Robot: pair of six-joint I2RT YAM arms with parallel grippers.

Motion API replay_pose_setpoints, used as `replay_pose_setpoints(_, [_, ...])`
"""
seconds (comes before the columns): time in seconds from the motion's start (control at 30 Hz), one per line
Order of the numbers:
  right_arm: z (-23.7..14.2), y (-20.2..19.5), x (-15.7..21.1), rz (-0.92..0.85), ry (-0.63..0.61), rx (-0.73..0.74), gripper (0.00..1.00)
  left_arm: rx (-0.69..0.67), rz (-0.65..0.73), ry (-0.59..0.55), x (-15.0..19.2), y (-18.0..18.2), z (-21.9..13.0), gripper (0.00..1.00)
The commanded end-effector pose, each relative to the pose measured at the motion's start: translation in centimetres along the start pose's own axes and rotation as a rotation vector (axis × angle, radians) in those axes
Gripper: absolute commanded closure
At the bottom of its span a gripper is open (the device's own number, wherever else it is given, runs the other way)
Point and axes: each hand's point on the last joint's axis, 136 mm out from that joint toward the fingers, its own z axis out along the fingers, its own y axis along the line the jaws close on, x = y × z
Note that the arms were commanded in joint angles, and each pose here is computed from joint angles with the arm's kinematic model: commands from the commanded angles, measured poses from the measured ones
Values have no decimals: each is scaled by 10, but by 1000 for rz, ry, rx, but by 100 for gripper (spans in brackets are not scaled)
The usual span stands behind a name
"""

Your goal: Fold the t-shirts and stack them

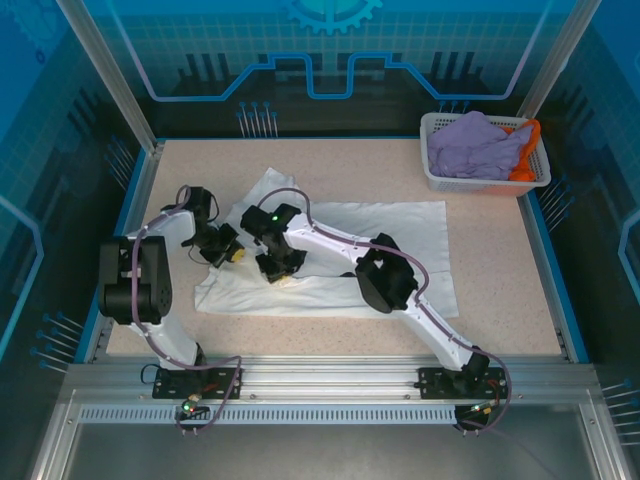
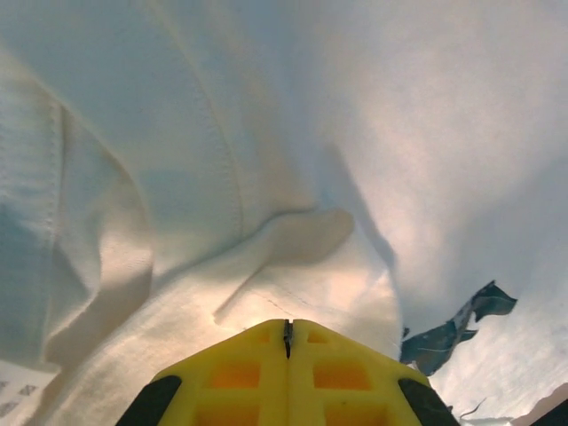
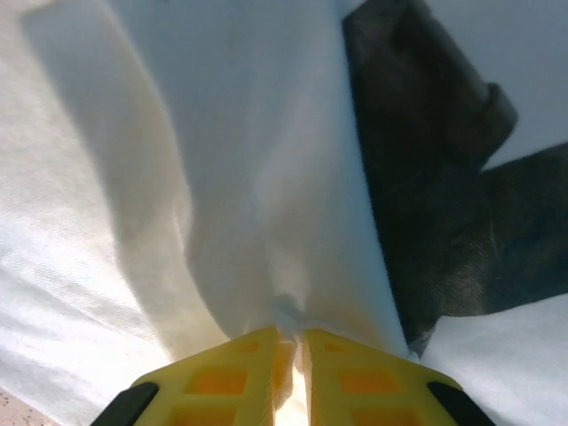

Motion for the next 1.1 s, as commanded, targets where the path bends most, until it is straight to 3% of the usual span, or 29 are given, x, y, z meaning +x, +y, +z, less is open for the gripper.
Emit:
replay_pose_setpoints(0.0, [-36,-7,-11,64,-77,-19,89,9,31,-27,0,-10,-15,100])
replay_pose_setpoints(0.17, [-45,-21,-18,165,-99,-39,90,21,30,-20,0,-14,-17,100])
replay_pose_setpoints(0.27, [-48,-28,-22,203,-108,-52,90,-3,43,-20,2,-7,-15,85])
replay_pose_setpoints(0.4, [-45,-30,-24,218,-99,-67,90,-11,33,20,11,2,-3,83])
replay_pose_setpoints(0.87, [-25,-66,-19,386,-15,-48,90,-53,49,44,21,8,8,52])
replay_pose_setpoints(1.07, [-18,-76,-18,442,7,-69,90,-40,48,35,18,3,6,50])
